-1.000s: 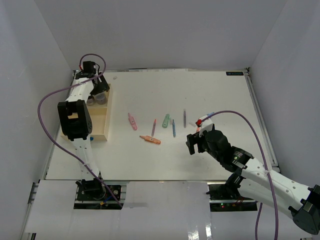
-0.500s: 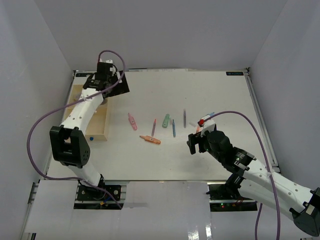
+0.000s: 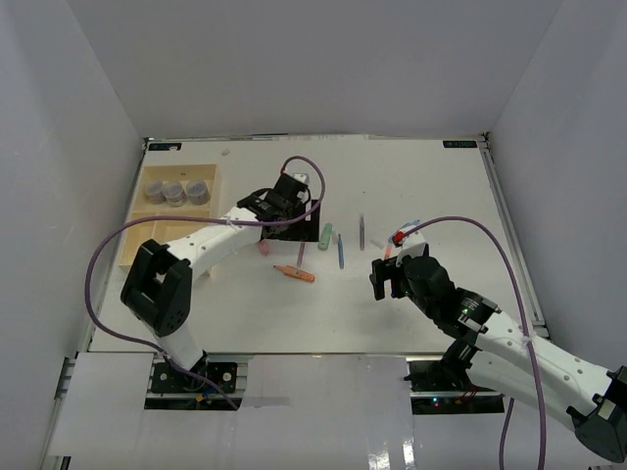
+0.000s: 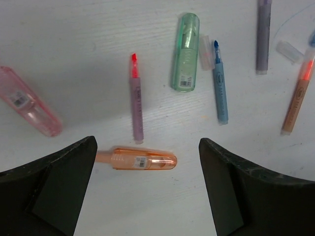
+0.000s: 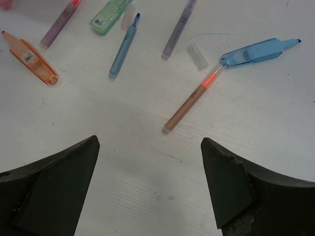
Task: Sort the stationery into containers
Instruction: Pick up the pen from the center of the board, then place the pen in the storage box.
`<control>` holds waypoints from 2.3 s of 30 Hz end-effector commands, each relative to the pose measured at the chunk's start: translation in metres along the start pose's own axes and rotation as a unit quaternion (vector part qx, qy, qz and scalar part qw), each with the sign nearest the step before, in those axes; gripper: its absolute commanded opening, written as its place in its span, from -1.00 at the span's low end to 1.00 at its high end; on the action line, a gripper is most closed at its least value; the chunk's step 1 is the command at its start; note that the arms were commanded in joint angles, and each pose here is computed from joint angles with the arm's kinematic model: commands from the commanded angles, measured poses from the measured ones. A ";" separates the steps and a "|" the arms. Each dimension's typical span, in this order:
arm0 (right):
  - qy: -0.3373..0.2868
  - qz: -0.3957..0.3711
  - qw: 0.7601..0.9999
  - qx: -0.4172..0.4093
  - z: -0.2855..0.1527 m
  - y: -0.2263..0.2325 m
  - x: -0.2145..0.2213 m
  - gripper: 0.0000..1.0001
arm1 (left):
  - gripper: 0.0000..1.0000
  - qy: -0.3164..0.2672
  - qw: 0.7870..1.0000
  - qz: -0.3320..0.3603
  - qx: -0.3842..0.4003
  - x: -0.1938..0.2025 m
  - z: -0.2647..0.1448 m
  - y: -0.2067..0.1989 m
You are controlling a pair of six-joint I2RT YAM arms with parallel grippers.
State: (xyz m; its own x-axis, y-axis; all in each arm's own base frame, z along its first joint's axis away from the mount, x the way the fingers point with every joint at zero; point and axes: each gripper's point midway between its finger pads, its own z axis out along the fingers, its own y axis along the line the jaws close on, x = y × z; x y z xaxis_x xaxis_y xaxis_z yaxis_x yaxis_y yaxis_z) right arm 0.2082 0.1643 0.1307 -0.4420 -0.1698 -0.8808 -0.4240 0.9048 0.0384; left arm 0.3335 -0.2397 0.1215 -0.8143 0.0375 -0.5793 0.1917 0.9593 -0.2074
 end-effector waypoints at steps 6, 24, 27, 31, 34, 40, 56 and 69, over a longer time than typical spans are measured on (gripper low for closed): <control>-0.019 0.028 0.999 0.009 -0.006 -0.003 -0.013 0.81 | 0.73 0.000 1.000 0.029 0.001 -0.006 0.049 -0.042; -0.014 0.036 0.999 0.018 -0.010 -0.009 -0.001 0.81 | 0.33 0.036 0.997 0.068 -0.009 0.021 0.091 -0.058; -0.013 0.036 0.999 0.017 -0.010 -0.009 0.000 0.81 | 0.31 0.040 0.997 0.071 -0.016 0.023 0.098 -0.056; -0.014 0.038 0.999 0.015 -0.011 -0.009 0.000 0.81 | 0.24 0.044 0.996 0.074 -0.023 0.026 0.106 -0.054; -0.016 0.038 0.999 0.015 -0.012 -0.009 -0.001 0.81 | 0.20 0.044 0.996 0.075 -0.029 0.026 0.111 -0.052; -0.019 0.040 0.999 0.018 -0.013 -0.011 -0.002 0.81 | 0.04 0.041 0.995 0.079 -0.040 0.024 0.111 -0.050; -0.024 0.039 0.999 0.012 -0.015 -0.009 -0.006 0.81 | -0.37 -0.029 0.997 0.061 -0.031 -0.030 0.050 -0.053; -0.021 0.017 0.999 -0.026 -0.017 0.004 -0.012 0.81 | -0.35 -0.116 0.967 -0.114 -0.198 -0.073 -0.055 0.162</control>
State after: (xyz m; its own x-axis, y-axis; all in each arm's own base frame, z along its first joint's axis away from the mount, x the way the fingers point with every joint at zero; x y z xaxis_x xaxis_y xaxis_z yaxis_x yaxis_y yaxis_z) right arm 0.1967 0.1551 0.1321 -0.4536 -0.1348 -0.8809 -0.4155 0.9065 0.0752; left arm 0.4093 -0.1273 0.1775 -0.6605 -0.1659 -0.7323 -0.1154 0.9861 -0.1194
